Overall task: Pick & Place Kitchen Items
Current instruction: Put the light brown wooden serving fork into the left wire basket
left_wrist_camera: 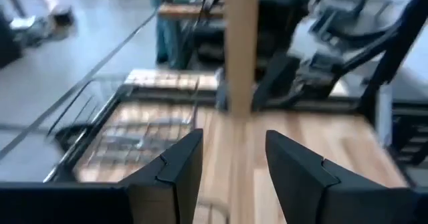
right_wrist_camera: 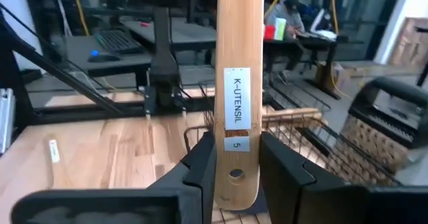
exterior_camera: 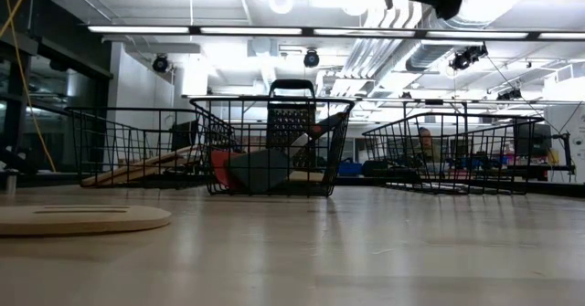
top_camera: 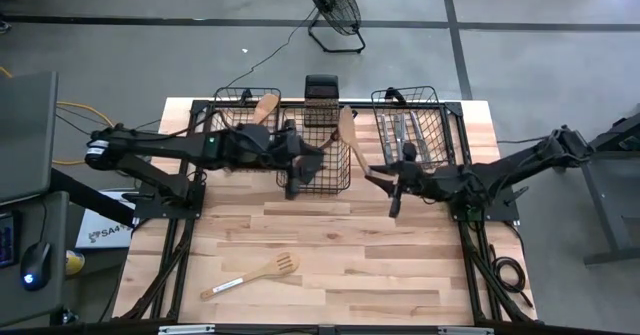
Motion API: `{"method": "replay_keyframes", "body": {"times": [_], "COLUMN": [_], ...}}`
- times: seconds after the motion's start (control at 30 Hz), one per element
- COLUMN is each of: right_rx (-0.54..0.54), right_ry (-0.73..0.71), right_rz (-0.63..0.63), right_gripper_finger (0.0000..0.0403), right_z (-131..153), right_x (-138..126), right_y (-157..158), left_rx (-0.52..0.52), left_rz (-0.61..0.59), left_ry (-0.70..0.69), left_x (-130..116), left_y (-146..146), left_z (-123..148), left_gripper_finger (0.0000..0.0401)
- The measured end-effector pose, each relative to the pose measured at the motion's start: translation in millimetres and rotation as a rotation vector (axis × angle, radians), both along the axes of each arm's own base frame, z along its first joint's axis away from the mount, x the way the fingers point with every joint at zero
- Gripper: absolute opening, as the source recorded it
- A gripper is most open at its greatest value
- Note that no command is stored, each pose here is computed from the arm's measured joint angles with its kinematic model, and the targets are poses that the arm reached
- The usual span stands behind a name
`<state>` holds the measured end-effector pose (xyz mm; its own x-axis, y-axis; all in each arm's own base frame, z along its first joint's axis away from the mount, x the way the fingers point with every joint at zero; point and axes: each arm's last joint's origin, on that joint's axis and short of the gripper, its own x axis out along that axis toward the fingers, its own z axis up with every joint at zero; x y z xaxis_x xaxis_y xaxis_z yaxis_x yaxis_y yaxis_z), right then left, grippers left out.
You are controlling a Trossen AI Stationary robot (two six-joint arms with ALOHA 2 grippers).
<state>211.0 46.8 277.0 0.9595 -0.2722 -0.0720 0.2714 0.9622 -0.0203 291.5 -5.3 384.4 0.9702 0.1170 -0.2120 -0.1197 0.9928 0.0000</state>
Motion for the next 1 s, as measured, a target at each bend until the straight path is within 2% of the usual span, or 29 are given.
{"method": "replay_keyframes", "body": {"times": [0.27,0.4,0.57,1.0], "right_rx": [-0.003,-0.001,0.003,0.008], "right_ry": [-0.063,-0.076,-0.095,-0.071], "right_rz": [0.096,0.110,0.133,0.146], "right_gripper_finger": [0.0082,0.0082,0.0082,0.0082], "right_z": [0,-5,-8,-16], "right_x": [14,25,30,38], "right_y": [-6,-7,-5,-4], "left_rx": [0.048,0.061,0.049,0.059], "left_rz": [-0.055,-0.091,-0.125,-0.124], "left_ry": [-0.165,-0.187,-0.192,-0.240], "left_x": [24,33,33,34], "left_y": [-2,-3,-4,-5], "left_z": [3,-1,-2,2], "left_gripper_finger": [0.0159,0.0159,0.0159,0.0159]}}
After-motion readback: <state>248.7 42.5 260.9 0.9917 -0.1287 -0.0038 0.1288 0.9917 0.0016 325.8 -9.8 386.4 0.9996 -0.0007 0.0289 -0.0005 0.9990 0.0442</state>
